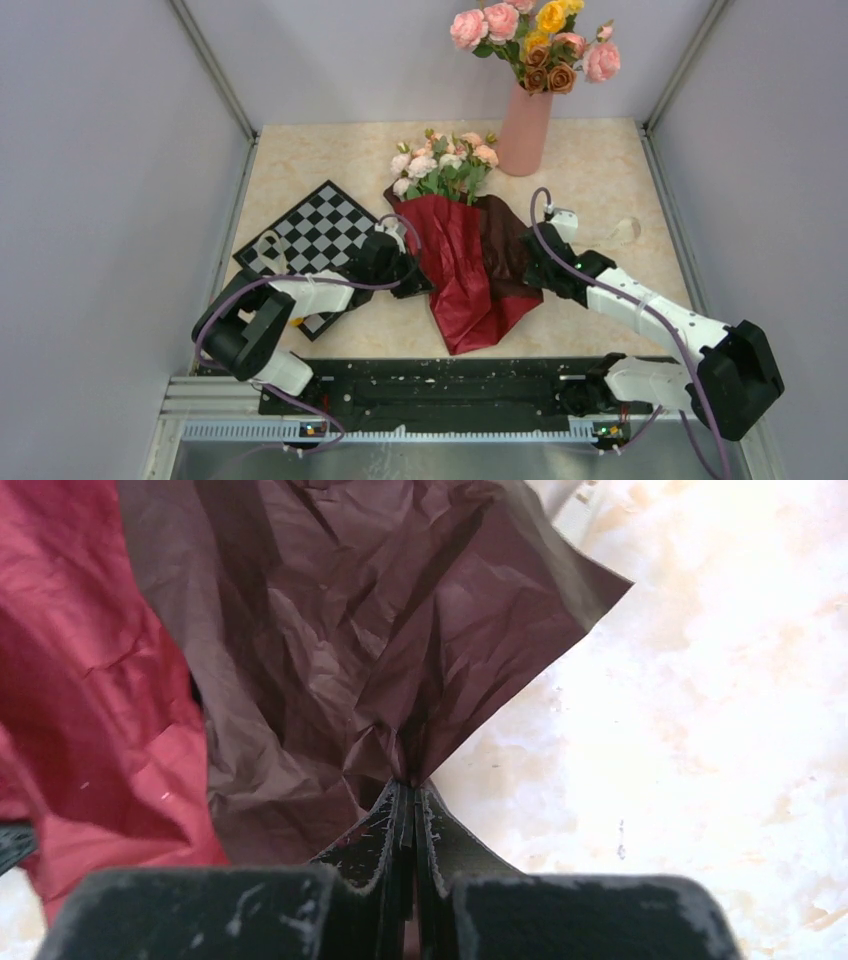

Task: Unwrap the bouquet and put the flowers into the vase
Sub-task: Unfold the wrapping paper at the center of the board.

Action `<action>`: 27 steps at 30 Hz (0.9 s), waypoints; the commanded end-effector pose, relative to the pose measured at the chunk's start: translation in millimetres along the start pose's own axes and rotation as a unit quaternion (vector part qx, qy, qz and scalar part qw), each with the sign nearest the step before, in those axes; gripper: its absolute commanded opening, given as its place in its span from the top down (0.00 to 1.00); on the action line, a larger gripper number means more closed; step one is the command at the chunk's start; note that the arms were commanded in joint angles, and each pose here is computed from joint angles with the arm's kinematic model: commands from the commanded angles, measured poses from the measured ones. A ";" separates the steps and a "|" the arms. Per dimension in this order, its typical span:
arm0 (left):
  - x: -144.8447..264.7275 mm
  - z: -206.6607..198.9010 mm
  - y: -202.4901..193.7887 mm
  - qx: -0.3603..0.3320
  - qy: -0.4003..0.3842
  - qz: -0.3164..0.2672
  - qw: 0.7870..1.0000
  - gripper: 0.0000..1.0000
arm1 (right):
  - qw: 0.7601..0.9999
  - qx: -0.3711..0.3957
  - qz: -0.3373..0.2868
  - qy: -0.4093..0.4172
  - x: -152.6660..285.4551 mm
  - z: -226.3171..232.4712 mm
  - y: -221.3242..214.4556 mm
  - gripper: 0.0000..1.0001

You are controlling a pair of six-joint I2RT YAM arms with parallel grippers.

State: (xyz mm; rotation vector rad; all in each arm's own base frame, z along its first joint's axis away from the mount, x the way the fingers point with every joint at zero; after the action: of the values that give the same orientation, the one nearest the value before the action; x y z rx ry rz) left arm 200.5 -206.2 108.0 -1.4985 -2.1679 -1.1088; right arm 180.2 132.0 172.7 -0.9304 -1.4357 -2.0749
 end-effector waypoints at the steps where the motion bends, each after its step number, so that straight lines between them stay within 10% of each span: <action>1: 6.0 3.7 4.0 -0.016 0.025 -0.013 0.999 1.00 | 1.000 -0.019 -0.005 -0.012 -5.5 -12.8 4.5 0.96; 8: 9.8 5.3 4.4 -0.019 0.031 -0.016 0.999 1.00 | 0.996 -0.044 -0.004 -0.081 -18.0 -36.1 4.0 0.80; 15: 9.4 1.2 6.8 -0.025 0.016 -0.016 0.999 1.00 | 0.996 -0.041 -0.046 -0.069 8.4 -38.8 24.7 0.40; 27: 9.3 -1.5 9.6 -0.026 0.012 -0.019 0.999 1.00 | 0.957 0.022 0.015 0.287 49.1 39.3 53.1 0.52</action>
State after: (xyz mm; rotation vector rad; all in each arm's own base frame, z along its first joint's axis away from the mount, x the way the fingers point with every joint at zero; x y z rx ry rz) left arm 198.9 -197.3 106.4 -1.4586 -2.1222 -1.1617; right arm 182.4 118.2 228.5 -0.5652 -1.2711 -2.1444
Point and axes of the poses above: each gripper's point midway between its finger pads, its own x axis back along the fingers, its own z axis along the line the jaws close on, y = z × x, the point moved 10 cm from there along x, back along the fingers, and after that the axes turned 9 degrees about -x, right-handed, at the moved point
